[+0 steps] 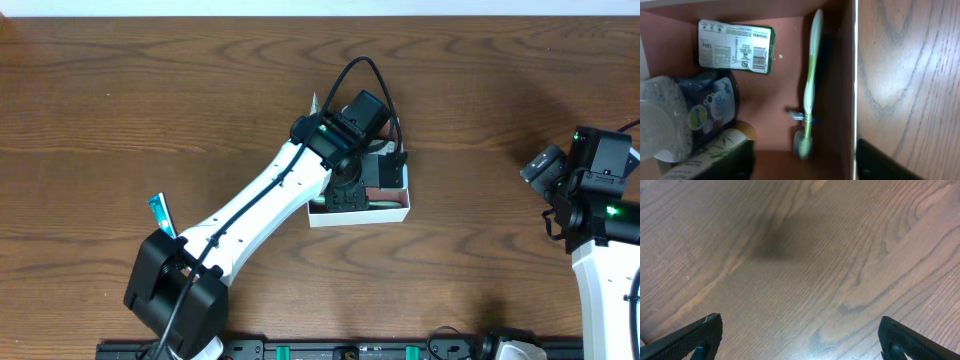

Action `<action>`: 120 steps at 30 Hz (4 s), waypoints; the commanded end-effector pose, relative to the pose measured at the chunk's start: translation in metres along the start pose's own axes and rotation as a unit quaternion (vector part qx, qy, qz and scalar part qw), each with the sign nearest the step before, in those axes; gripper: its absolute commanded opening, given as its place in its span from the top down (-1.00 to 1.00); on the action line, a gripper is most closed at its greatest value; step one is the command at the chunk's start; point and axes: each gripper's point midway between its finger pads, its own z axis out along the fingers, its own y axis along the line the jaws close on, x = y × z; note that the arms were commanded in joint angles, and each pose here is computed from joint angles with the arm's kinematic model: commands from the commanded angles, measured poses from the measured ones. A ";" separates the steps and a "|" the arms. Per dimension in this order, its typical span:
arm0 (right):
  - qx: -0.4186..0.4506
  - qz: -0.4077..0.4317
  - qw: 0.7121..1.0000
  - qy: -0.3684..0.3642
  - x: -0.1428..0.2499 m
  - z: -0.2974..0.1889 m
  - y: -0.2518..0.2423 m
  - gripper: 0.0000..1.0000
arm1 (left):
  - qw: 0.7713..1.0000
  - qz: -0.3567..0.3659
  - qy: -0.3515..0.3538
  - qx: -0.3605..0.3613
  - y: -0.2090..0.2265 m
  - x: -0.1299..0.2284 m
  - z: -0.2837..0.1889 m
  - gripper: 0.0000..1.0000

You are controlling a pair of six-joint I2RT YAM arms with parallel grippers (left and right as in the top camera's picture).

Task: Pack container
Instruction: 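Lower the toothbrush into the box beside the razor and release, then move the left gripper to the Colgate toothpaste tube and grasp it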

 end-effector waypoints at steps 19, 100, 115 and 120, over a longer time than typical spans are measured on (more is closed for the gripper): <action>0.003 0.012 1.000 -0.003 -0.003 -0.001 -0.002 -0.99 | 0.951 -0.278 -0.118 -0.064 -0.009 -0.020 -0.104 -0.96; 0.003 0.012 1.000 -0.003 -0.003 -0.001 -0.002 -0.99 | 0.356 -0.918 0.099 -0.146 -0.074 0.379 0.038 -0.72; 0.003 0.012 1.000 -0.003 -0.003 -0.001 -0.002 -0.99 | 0.351 -0.923 0.123 -0.096 -0.090 0.370 0.054 0.56; 0.003 0.012 1.000 -0.003 -0.003 -0.001 -0.002 -0.99 | 0.355 -0.932 0.063 -0.047 -0.070 0.348 0.056 0.56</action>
